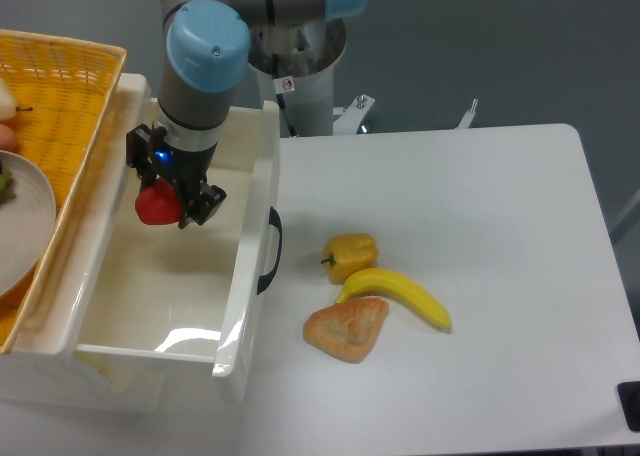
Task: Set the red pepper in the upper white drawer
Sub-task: 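Hold the red pepper above the drawer interior, adjusting slightly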
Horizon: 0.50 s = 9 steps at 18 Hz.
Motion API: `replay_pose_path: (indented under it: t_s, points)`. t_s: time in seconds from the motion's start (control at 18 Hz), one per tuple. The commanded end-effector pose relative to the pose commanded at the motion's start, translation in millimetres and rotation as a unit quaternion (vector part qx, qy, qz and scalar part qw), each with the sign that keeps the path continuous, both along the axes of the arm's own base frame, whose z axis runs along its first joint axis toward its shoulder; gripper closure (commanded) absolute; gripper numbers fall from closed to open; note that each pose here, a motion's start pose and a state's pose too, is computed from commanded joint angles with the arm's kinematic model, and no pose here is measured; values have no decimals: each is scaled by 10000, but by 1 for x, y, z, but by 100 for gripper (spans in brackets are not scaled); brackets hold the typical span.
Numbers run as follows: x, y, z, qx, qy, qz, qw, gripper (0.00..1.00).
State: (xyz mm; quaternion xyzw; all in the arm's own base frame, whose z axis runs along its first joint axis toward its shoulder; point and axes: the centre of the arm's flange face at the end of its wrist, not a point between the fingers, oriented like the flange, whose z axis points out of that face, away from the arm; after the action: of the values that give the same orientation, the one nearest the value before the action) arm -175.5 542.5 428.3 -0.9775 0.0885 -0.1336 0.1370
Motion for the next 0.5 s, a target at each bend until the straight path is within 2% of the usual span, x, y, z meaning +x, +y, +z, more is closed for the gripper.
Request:
replay_pose_path:
  t_s: [0.5]
  points:
    - [-2, 2, -8, -63, -44, 0, 10000, 29]
